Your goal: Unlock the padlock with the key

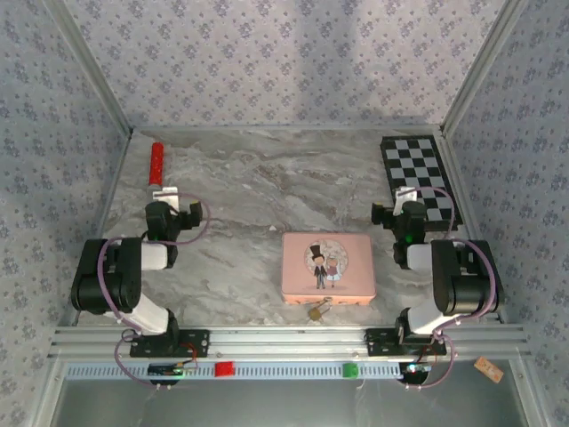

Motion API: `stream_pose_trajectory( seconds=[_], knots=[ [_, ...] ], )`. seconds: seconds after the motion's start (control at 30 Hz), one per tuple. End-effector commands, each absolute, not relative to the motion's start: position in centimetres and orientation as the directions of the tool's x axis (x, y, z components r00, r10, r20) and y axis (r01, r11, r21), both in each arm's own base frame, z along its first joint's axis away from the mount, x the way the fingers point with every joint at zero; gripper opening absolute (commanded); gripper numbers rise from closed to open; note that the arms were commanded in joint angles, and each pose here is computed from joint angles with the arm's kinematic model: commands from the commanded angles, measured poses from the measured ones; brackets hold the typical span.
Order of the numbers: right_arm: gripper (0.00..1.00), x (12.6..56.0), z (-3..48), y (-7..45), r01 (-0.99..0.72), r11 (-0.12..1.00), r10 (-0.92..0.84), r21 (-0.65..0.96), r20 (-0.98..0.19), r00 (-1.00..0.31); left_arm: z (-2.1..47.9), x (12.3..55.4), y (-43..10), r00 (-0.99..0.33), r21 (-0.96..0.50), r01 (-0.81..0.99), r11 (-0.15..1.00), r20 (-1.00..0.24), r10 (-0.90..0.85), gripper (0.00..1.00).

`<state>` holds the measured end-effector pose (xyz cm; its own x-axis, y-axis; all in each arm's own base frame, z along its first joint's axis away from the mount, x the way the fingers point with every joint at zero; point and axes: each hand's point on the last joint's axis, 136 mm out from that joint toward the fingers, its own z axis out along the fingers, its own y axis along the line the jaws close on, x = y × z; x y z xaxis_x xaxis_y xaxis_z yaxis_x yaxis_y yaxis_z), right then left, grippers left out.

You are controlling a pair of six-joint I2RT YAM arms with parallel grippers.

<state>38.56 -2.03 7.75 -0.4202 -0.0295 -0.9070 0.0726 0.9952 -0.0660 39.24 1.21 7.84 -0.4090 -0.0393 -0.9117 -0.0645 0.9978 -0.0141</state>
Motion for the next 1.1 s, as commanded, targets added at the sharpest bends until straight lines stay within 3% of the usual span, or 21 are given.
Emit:
stream_pose_trajectory(
  seconds=[0.0,1.07],
  knots=[
    [0.99,39.10,8.30,-2.04,0.072,0.996,-0.020,-0.053,-0.914,-0.405,8.85,39.81,1.19,-0.386,-0.002,-0.058,0.998,-0.922,-0.024,1.00],
    [0.99,39.07,8.31,-2.03,0.070,0.996,-0.018,-0.051,-0.915,-0.404,8.81,39.83,1.23,-0.387,-0.012,-0.053,0.999,-0.922,-0.032,1.00]
  ],
)
